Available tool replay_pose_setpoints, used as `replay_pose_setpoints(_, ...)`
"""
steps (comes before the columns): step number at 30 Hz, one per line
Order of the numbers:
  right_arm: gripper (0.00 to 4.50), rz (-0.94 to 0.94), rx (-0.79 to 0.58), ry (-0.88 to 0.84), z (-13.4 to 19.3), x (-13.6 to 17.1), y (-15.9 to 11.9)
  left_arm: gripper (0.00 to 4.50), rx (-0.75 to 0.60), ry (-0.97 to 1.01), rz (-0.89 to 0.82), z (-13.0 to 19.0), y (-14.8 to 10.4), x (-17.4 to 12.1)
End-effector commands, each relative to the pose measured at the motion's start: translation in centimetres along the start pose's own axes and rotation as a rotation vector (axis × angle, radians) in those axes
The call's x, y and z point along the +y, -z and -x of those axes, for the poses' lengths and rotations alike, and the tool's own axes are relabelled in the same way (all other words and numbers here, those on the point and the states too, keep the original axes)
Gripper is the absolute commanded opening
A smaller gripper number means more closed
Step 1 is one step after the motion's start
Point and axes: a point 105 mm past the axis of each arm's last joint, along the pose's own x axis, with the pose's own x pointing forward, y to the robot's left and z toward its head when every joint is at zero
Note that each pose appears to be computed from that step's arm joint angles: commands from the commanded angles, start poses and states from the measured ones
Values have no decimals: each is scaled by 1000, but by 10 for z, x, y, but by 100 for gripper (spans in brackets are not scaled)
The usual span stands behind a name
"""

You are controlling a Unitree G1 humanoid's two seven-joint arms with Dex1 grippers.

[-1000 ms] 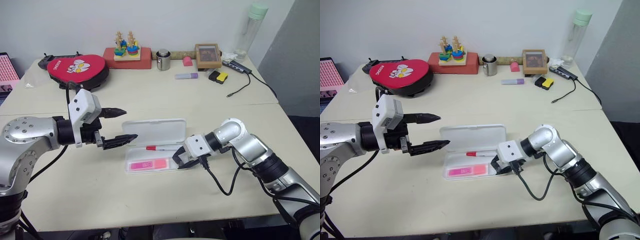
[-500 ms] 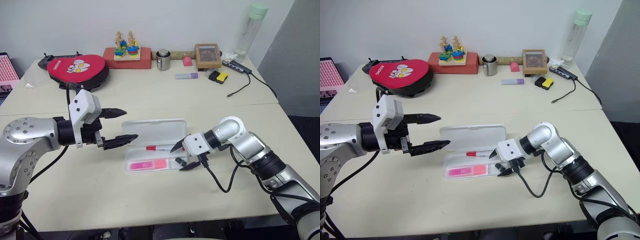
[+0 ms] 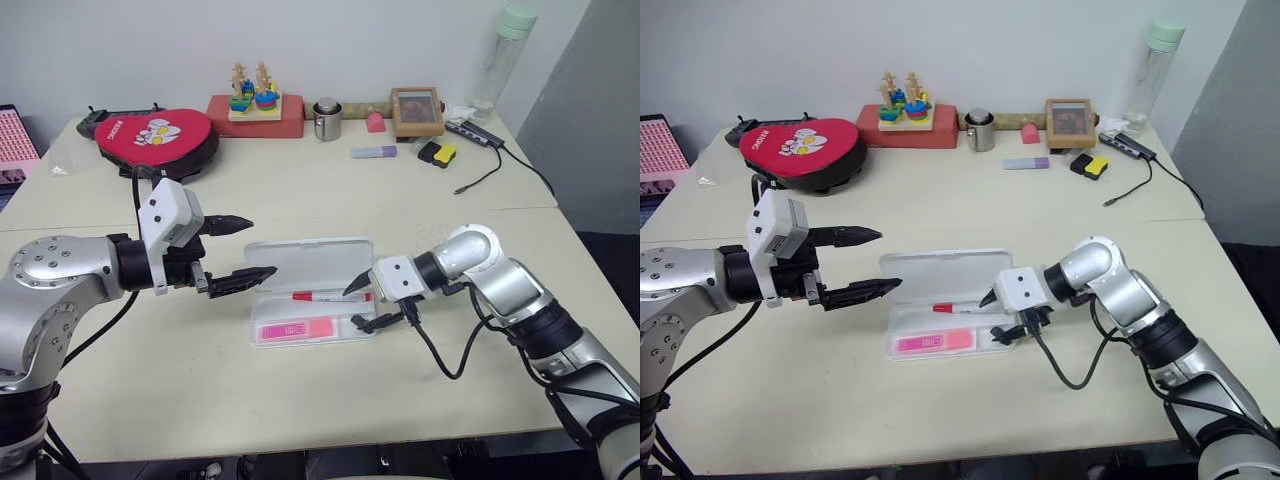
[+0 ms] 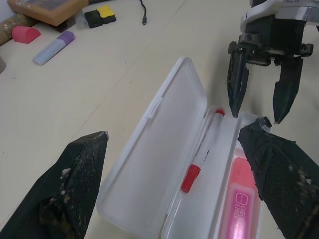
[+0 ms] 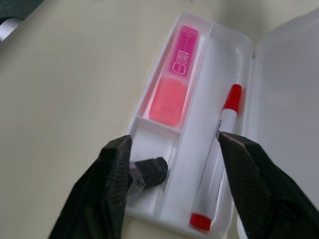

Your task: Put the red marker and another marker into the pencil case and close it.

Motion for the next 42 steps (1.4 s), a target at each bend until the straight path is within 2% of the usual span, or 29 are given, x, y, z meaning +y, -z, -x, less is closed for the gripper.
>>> replay_pose_setpoints(1, 190, 9, -18, 31, 8, 2, -9, 450, -13, -8, -30, 2, -5, 1)
replay_pose_setpoints(8, 25, -27, -6, -1, 10, 15, -11, 450, -13, -11, -30, 2, -5, 1)
replay_pose_setpoints(29, 25, -88, 79, -1, -8, 19, 27, 450, -12, -25, -37, 3, -6, 5)
replay_pose_setpoints(42, 25, -100, -36, 24, 3, 8, -6, 450, -20, -17, -28, 2, -6, 4)
